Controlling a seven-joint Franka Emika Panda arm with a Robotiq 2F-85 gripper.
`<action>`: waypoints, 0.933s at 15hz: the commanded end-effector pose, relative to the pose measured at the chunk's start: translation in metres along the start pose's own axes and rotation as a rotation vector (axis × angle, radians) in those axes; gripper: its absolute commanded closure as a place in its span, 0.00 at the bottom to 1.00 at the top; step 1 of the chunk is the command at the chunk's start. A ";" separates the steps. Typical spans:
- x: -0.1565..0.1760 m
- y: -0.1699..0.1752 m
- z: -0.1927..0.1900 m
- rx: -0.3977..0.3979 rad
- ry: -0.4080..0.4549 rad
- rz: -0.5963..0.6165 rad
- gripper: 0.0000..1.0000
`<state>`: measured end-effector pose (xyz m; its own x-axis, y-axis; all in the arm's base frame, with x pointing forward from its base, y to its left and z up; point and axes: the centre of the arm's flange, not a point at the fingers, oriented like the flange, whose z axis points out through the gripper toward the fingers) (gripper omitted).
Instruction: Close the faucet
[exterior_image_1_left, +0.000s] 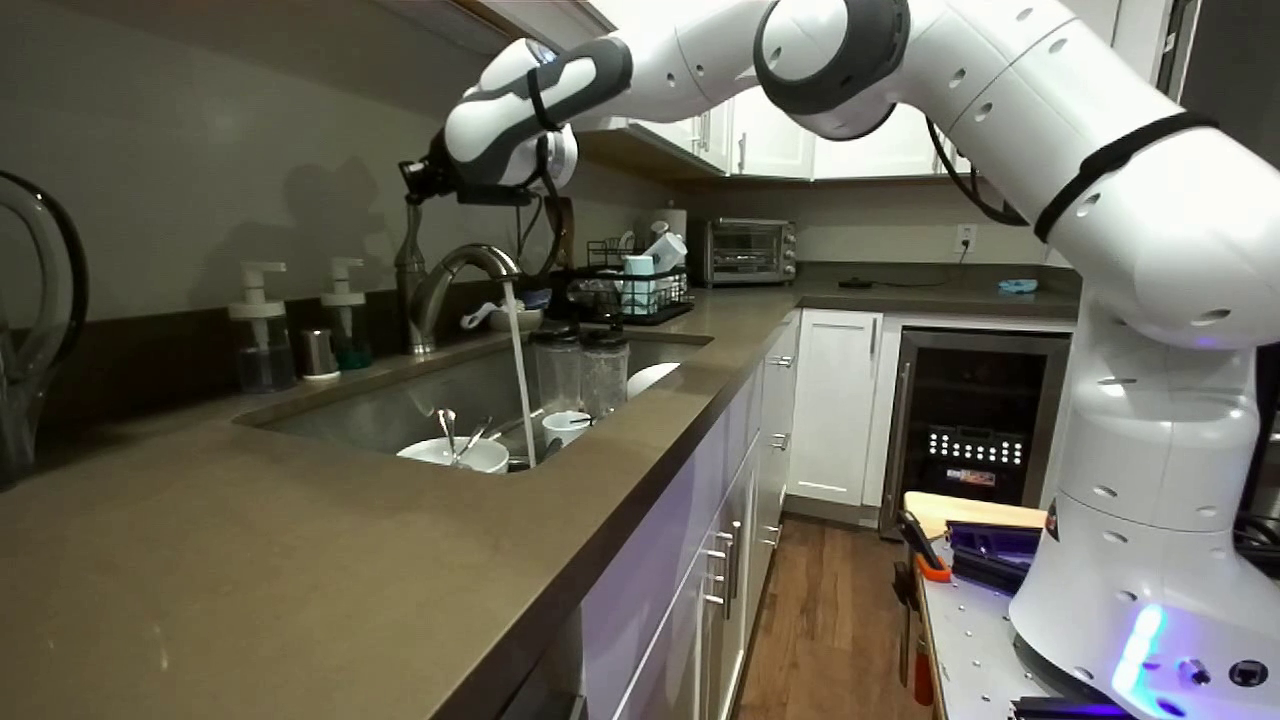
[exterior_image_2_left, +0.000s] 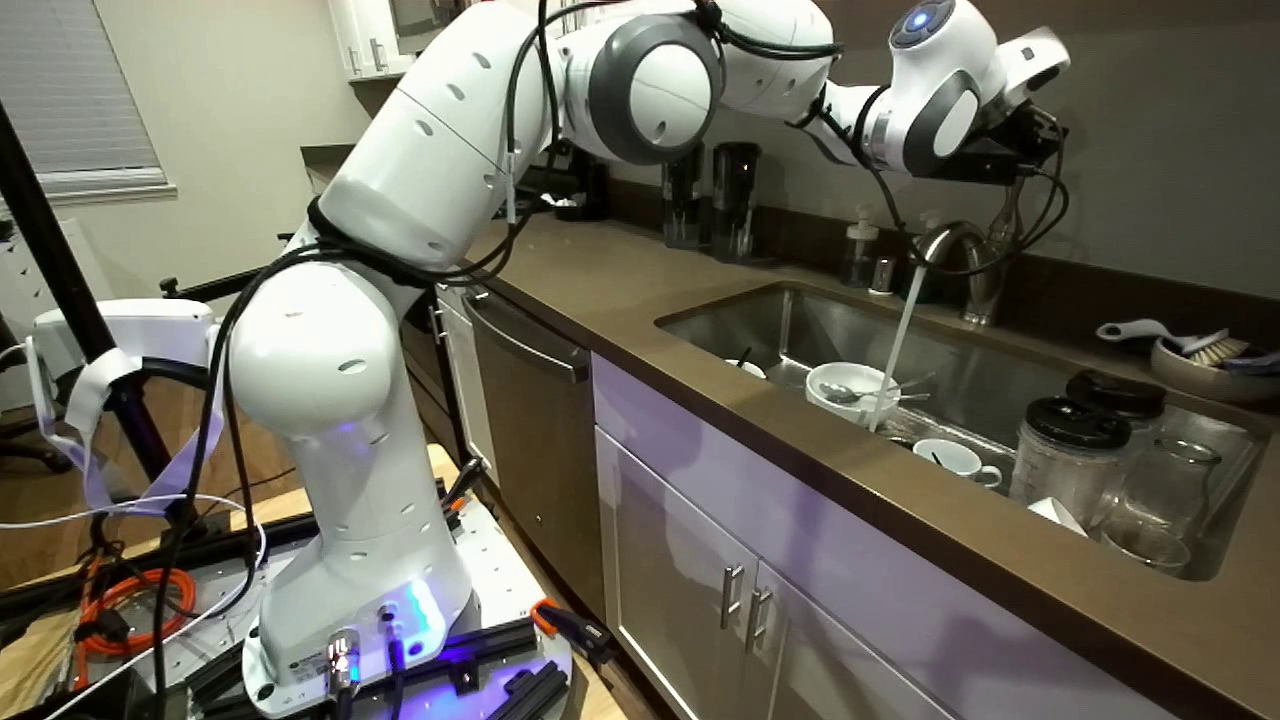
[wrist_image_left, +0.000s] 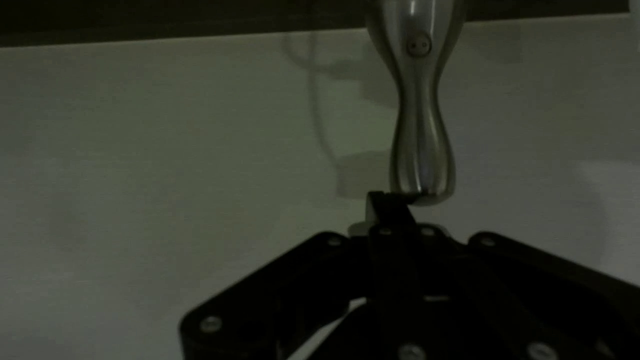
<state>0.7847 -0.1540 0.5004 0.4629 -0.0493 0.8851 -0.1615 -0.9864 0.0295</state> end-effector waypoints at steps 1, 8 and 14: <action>-0.022 0.000 -0.026 -0.005 0.016 -0.049 0.96; -0.029 0.010 -0.032 -0.023 0.048 -0.055 0.96; -0.009 0.019 -0.030 -0.054 0.075 -0.001 0.96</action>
<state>0.7566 -0.1681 0.4935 0.4167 -0.0190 0.9088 -0.1884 -0.9799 0.0659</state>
